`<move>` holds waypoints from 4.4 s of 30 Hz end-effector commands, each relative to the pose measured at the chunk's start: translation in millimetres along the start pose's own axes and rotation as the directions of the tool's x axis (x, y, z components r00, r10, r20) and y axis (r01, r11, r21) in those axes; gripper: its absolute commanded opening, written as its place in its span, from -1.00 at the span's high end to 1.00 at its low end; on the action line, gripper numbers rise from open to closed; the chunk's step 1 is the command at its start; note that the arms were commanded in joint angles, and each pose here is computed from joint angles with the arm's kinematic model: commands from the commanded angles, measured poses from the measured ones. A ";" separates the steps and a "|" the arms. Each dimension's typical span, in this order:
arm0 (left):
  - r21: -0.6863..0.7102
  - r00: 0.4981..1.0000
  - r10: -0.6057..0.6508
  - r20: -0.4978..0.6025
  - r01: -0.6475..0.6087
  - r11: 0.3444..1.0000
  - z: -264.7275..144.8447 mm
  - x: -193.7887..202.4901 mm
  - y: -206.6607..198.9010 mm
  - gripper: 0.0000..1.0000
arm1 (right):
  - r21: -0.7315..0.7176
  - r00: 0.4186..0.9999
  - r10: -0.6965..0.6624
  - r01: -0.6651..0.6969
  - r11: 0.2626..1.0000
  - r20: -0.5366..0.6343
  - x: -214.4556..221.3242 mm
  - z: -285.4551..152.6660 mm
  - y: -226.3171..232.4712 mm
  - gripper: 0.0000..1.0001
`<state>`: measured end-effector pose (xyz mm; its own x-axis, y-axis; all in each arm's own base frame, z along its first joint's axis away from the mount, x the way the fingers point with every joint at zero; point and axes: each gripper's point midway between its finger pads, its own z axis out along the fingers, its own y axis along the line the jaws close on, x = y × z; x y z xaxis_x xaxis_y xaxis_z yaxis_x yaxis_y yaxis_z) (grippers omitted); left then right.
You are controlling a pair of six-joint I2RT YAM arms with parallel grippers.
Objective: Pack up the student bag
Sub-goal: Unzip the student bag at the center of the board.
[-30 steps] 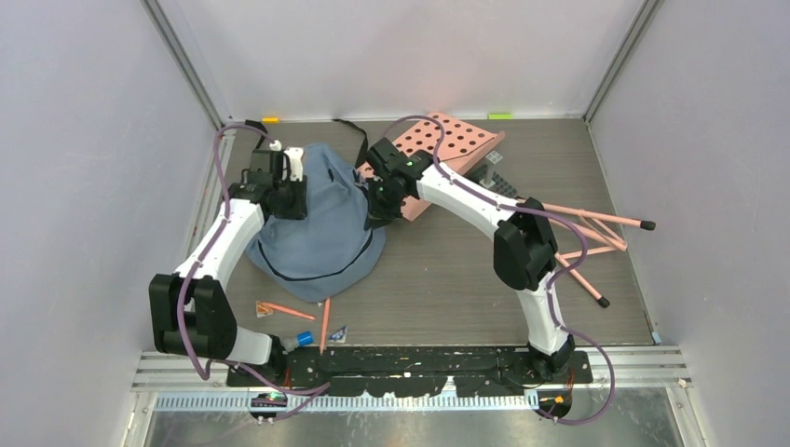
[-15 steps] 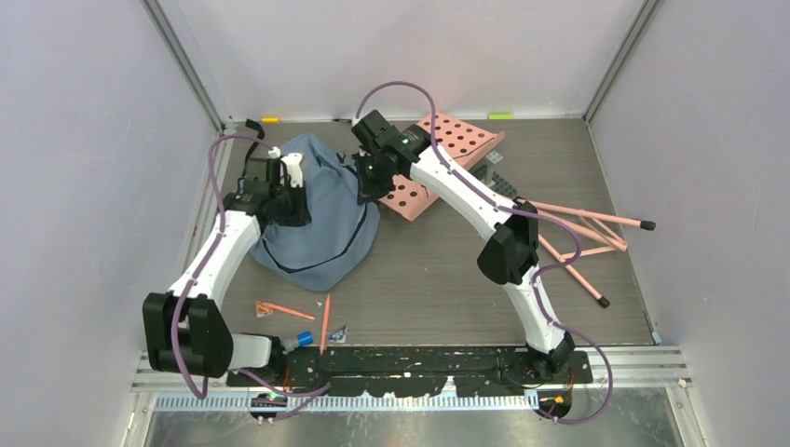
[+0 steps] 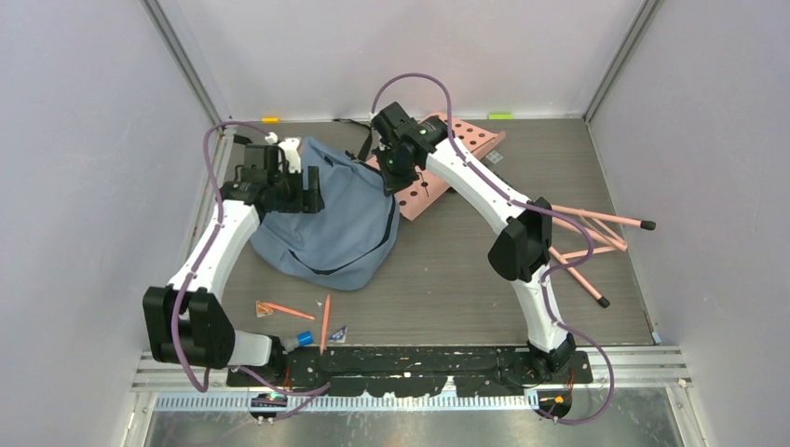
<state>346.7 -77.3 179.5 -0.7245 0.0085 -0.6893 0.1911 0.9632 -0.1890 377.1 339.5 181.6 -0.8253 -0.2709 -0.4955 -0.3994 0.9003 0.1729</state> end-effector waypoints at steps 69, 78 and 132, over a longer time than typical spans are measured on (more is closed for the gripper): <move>-0.071 0.773 -0.634 0.037 0.635 0.770 97.4 -67.6 -16.8 0.51 | -0.019 0.978 0.031 -0.028 0.999 0.208 -35.1 -46.7 -18.3 0.68; -0.017 0.745 -0.658 0.110 0.663 0.748 72.0 -69.9 -19.3 1.00 | 0.022 0.964 0.019 -0.026 0.999 0.265 -48.5 -57.7 -24.9 0.41; 0.022 0.705 -0.692 0.156 0.698 0.716 42.4 -39.1 -19.6 1.00 | -0.360 0.847 -0.383 0.509 0.782 0.368 -60.2 50.1 79.5 0.07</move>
<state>396.6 -108.7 164.4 -0.5551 -0.7091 -0.4347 -0.3950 0.6847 -0.6125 413.6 440.3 177.8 -0.4521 -0.4212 -0.7862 -0.8527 0.4628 0.2424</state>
